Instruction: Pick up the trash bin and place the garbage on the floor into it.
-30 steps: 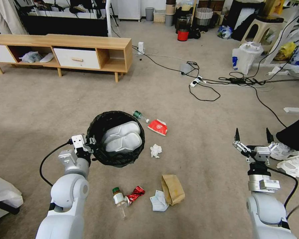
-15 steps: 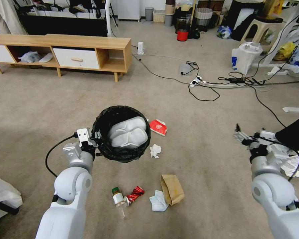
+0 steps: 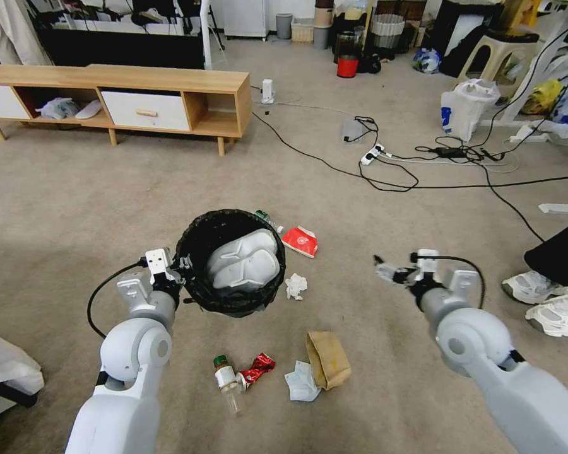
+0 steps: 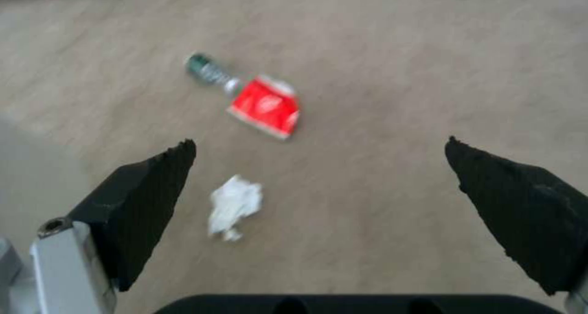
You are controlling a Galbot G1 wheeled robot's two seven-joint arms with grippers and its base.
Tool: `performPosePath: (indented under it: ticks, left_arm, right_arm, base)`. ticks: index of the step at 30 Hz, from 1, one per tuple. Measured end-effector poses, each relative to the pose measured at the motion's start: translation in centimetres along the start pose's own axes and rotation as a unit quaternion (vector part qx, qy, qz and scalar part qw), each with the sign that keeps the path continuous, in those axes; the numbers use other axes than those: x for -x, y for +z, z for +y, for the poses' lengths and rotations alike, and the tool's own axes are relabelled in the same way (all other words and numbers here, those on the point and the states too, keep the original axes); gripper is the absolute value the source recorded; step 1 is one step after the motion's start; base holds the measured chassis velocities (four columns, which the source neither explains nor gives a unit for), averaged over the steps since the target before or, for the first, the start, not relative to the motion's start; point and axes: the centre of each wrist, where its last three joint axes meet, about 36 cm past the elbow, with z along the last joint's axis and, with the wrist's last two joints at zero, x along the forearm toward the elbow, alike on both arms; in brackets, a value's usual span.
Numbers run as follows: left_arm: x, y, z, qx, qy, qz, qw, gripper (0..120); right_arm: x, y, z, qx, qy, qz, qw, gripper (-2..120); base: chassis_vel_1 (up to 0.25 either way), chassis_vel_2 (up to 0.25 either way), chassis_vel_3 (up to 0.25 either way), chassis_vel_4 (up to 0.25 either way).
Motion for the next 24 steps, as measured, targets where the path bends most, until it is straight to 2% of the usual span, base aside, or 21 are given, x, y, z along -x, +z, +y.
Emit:
performPosePath:
  ticks: [8,20,24]
  left_arm:
    - [0.2,0.0,0.4,-0.001,-0.006,0.000,1.0000,4]
    - [0.3,-0.1,0.4,-0.003,-0.004,-0.003,1.0000,4]
    - [0.4,0.0,0.4,-0.005,-0.004,-0.005,1.0000,4]
  right_arm:
    - [1.6,4.4,2.4,-0.018,-0.042,0.058,0.997,100]
    - [1.6,7.0,2.6,-0.025,-0.044,0.085,0.995,100]
    - [1.2,8.7,2.1,-0.040,-0.029,0.119,0.992,100]
  base:
    - [0.000,0.000,0.000,0.000]
    - [0.000,0.000,0.000,0.000]
    - [0.000,0.000,0.000,0.000]
